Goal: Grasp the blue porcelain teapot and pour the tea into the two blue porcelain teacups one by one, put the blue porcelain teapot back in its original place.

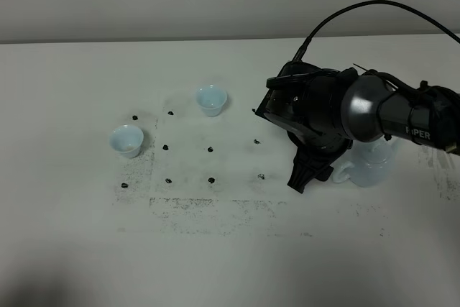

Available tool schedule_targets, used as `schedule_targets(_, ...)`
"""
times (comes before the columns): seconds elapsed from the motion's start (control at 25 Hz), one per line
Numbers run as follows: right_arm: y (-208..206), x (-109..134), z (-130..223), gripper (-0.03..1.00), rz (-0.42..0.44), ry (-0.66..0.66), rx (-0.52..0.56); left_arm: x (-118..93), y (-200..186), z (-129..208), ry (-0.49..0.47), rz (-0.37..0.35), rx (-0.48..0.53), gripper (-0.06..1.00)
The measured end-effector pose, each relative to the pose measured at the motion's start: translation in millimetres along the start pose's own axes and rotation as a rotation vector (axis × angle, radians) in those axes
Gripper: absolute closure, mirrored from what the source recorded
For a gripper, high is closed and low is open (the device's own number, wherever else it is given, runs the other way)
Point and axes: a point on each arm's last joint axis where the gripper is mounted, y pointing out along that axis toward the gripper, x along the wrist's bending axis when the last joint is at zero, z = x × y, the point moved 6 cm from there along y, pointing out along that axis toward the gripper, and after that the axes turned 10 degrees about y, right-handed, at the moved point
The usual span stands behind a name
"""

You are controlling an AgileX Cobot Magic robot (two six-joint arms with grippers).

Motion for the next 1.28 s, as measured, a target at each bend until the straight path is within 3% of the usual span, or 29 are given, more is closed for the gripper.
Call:
schedule_targets(0.44, -7.3, 3.6, 12.2, 0.42, 0.035, 0.099, 0.075, 0.0, 0.0, 0.0, 0.000, 0.000, 0.000, 0.28)
schedule_targets(0.6, -27.4, 6.3, 4.3, 0.43, 0.029, 0.093, -0.014, 0.0, 0.0, 0.0, -0.001, 0.000, 0.000, 0.28)
schedule_targets(0.76, -54.8, 10.9, -15.2, 0.43, -0.035, 0.105, -0.203, 0.0, 0.0, 0.0, -0.001, 0.000, 0.000, 0.28)
schedule_targets(0.88, -58.4, 19.8, -26.4, 0.43, -0.132, 0.139, -0.275, 0.0, 0.0, 0.0, -0.001, 0.000, 0.000, 0.28)
schedule_targets(1.04, -42.7, 25.5, -30.5, 0.43, -0.223, 0.190, -0.256, 0.0, 0.0, -0.1, -0.002, 0.000, -0.001, 0.28)
schedule_targets(1.28, -14.8, 22.5, -21.5, 0.43, -0.248, 0.243, -0.141, 0.0, 0.0, -0.1, -0.002, 0.000, -0.001, 0.28)
